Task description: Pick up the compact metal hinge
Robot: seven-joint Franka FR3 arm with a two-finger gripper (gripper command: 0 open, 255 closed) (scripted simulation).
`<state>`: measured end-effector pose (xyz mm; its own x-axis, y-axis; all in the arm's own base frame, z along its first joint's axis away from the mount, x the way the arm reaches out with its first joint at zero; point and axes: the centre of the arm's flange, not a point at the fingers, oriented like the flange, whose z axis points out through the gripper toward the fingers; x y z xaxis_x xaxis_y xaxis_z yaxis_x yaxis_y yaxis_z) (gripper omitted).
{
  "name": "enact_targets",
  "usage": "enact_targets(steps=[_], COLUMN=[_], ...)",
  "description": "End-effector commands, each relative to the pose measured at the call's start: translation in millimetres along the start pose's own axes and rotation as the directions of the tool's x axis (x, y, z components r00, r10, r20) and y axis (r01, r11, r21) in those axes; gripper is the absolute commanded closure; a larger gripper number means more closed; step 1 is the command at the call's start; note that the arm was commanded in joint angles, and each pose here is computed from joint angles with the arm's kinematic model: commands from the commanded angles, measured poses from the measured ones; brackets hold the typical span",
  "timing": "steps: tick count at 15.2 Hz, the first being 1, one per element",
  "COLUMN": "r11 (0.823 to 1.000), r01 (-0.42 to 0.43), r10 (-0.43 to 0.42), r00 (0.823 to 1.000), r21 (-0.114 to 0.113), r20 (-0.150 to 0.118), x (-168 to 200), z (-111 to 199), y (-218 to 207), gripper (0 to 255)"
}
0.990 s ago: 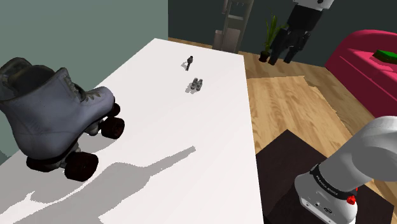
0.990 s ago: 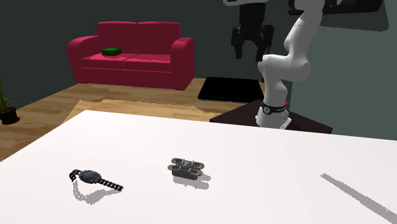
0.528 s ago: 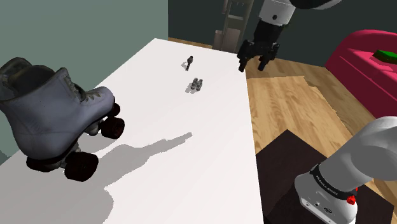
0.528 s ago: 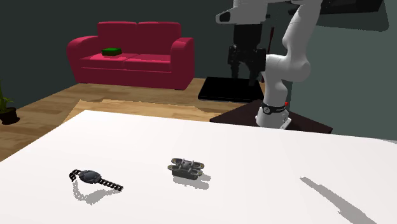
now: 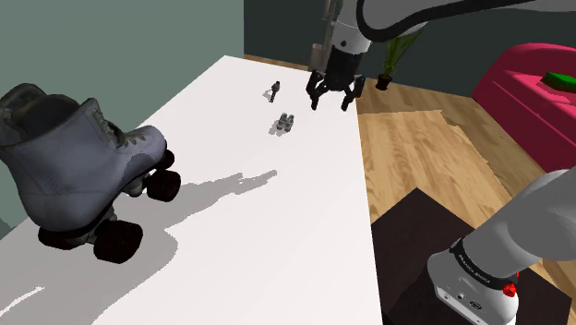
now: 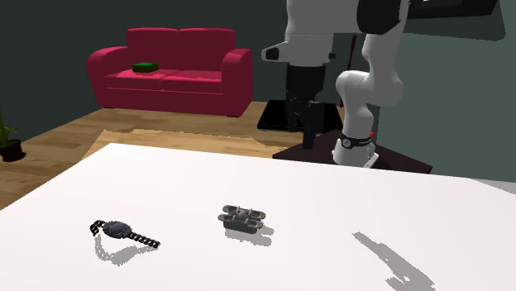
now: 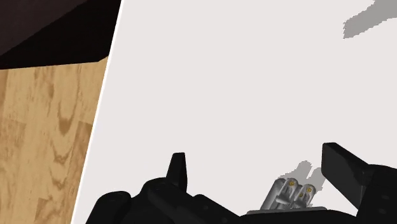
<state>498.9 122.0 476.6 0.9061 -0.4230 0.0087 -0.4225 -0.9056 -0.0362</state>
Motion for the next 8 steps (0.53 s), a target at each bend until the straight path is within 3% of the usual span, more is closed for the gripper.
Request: enact_targets(steps=[1, 8], r11=[0.999, 0.979], r01=[-0.048, -0.204], r10=[0.048, 0.204], r00=[0.999, 0.979], r21=[-0.005, -0.024], r20=[-0.004, -0.019], x=[19.2, 82.5], z=[16.8, 69.9], y=[-15.8, -58.1], gripper=[0, 0])
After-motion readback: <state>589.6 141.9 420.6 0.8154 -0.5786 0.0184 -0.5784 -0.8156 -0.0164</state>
